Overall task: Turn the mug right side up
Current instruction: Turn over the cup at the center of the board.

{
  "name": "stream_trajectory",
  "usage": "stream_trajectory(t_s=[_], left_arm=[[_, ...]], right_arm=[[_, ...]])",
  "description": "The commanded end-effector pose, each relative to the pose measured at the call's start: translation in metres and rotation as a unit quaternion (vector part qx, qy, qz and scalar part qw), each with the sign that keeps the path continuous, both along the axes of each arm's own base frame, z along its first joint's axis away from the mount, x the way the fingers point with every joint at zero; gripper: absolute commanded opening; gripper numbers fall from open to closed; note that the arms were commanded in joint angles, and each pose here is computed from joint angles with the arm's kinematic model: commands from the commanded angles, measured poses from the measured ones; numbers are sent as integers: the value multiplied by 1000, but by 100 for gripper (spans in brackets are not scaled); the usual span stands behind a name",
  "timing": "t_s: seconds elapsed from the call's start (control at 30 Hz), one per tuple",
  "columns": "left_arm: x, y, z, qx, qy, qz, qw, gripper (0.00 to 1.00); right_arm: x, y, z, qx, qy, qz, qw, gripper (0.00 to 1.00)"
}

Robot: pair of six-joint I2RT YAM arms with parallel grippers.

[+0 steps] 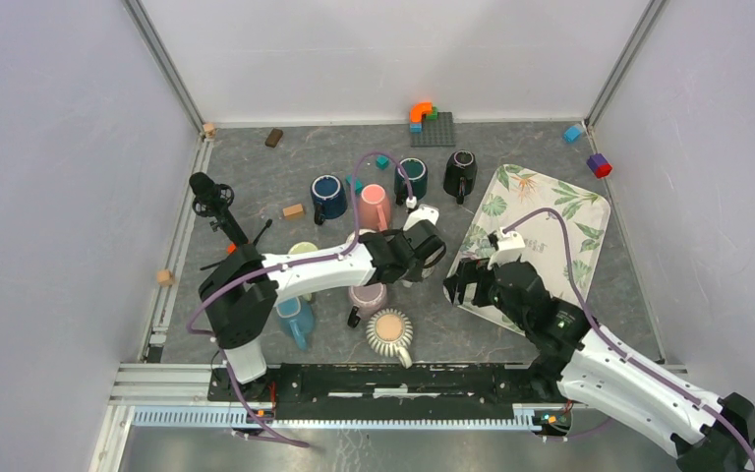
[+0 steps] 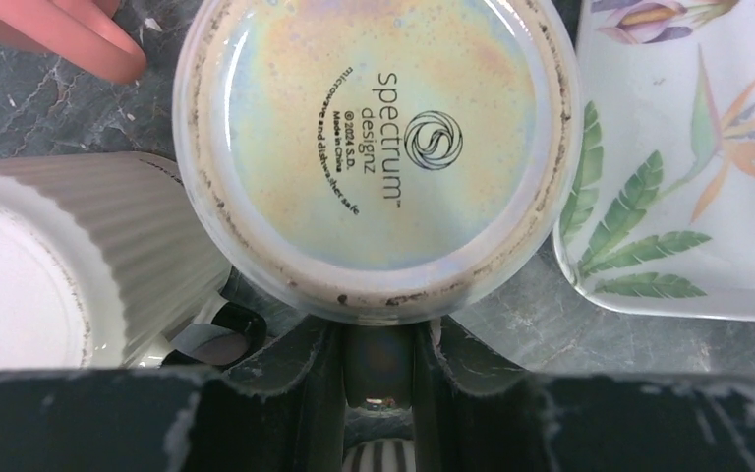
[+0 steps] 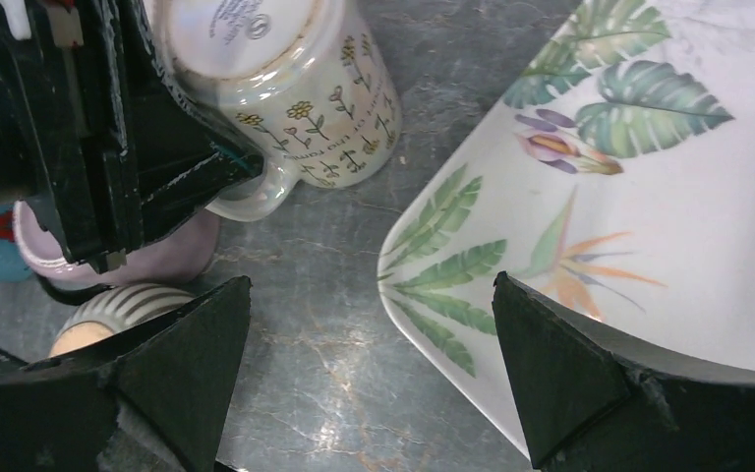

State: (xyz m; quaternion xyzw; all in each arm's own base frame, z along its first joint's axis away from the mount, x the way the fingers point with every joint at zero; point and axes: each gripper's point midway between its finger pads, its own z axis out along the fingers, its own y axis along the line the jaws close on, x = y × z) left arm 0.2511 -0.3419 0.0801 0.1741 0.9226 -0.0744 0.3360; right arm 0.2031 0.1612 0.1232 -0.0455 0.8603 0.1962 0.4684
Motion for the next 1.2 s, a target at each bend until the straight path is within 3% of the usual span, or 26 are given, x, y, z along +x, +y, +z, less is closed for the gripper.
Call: stream_trajectory(t_s=[0.0,0.37,0.7,0.87,1.0,1.17], left_arm=[[20,-24,91,-114,-81,-16,990,2],[23,-27,196,-257,-120,-43,958,2],[15,-35,287,-375,-133,-76,914,2],[12,-39,313,-410,-133,-88,898,2],[7,-42,330,-439,-134,-97,883,2],[1,-45,340,-466,-121,-111,870,2]], right_arm=[[2,28,30,97,-39,35,994,98],[2,56,81,205,-98,85,970,98],[-2,76,126,321,-119,152,927,98],[-2,76,134,380,-116,166,903,98],[-3,70,154,440,-132,181,870,98],[-2,66,181,468,-164,194,846,98]])
